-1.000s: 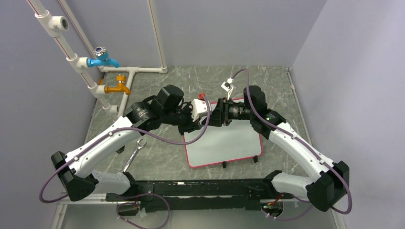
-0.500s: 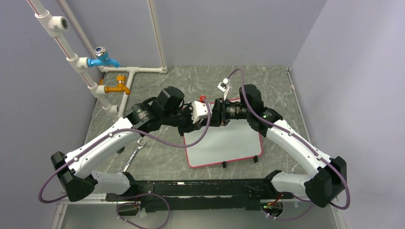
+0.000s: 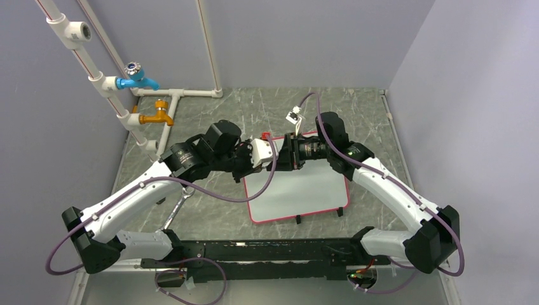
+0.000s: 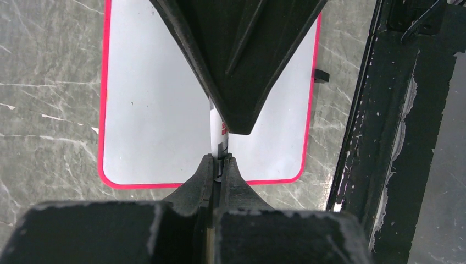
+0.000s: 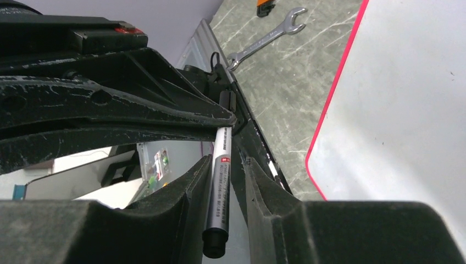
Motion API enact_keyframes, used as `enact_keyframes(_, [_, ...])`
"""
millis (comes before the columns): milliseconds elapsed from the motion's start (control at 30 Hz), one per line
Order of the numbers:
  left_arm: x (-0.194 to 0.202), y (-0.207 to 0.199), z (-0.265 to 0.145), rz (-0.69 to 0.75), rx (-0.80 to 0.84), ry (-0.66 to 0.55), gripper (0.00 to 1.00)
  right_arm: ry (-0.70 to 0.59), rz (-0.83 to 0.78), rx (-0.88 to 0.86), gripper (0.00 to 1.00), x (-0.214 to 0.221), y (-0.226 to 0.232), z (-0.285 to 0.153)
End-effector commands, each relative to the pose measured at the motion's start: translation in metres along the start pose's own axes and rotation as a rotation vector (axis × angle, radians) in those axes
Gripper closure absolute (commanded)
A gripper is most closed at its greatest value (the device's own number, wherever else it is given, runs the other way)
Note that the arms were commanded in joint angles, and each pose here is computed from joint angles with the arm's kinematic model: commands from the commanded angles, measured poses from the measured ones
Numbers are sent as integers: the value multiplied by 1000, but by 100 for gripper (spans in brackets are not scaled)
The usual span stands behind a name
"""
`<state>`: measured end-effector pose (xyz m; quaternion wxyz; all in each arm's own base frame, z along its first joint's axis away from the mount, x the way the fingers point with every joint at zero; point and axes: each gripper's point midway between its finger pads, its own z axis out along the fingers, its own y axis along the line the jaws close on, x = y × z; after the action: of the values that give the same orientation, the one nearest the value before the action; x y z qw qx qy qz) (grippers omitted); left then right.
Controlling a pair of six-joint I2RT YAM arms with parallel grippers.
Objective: Write a sentence on the whiteboard
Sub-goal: Pass from the left arm to the right
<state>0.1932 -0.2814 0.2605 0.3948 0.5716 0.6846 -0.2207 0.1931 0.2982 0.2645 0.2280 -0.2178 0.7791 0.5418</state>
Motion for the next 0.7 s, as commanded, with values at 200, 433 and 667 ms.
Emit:
enact_keyframes(200, [-14,0,-6,38,-9,-59,100,-8,-54,-55,69,-14,16,5])
enact_keyframes(433, [-11,-2,-2,37,0,-50,100,-8,-53,-57,69,-18,15,11])
enact_keyframes(667, [-10,-3,0,35,7,-46,100,-10,-53,-47,69,-19,13,13])
